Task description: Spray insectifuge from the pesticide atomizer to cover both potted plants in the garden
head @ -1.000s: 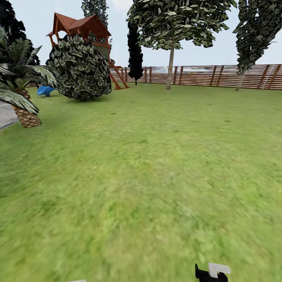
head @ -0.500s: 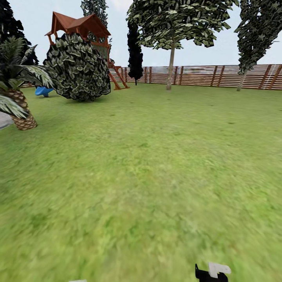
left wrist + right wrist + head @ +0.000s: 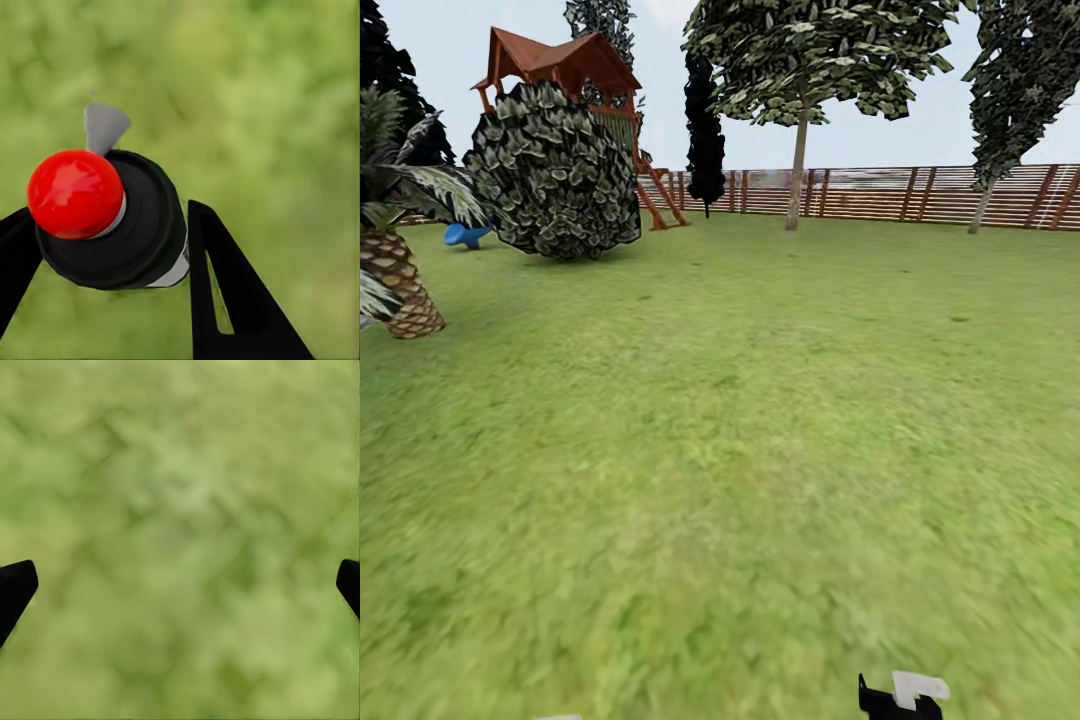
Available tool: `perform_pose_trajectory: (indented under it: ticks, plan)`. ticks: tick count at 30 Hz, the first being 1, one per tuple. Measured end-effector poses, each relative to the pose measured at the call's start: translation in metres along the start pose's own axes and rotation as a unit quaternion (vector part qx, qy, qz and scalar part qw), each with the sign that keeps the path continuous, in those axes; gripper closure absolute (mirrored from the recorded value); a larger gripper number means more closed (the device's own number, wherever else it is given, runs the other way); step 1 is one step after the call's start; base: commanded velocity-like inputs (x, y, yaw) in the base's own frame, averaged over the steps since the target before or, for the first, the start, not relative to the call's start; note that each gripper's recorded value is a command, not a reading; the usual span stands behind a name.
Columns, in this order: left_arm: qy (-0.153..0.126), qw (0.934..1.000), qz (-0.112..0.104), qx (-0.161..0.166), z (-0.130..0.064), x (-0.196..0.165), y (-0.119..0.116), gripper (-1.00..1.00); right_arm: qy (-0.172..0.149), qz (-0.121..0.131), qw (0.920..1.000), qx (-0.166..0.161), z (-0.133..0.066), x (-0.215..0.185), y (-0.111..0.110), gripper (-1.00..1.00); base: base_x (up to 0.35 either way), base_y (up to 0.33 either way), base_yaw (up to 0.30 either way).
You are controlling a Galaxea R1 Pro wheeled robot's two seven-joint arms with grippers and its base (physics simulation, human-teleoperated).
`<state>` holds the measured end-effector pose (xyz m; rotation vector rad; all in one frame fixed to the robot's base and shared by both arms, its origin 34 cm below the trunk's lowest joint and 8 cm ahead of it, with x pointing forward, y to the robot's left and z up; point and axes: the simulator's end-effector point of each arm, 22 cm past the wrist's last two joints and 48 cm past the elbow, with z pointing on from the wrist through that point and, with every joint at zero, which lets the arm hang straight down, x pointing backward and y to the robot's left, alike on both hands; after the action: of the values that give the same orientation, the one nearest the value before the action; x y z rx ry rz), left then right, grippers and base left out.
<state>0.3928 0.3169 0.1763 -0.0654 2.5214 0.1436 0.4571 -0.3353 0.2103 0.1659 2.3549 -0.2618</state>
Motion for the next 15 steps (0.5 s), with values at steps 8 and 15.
perform_pose_trajectory:
  ticks: [8, 15]
  plan:
    - [0.0, 1.0, 0.0, 0.0, 0.0, 0.0, 0.0, 1.0, 0.0, 0.0, 1.0, 0.0, 0.0, -0.0001, -0.0001, -1.0, 0.337, 0.0, 0.0]
    - [0.0, 1.0, 0.0, 0.0, 0.0, 0.0001, 0.0, 1.0, 0.0, 0.0, 1.0, 0.0, 0.0, 0.0, 0.0, -1.0, 0.337, 0.0, 0.0]
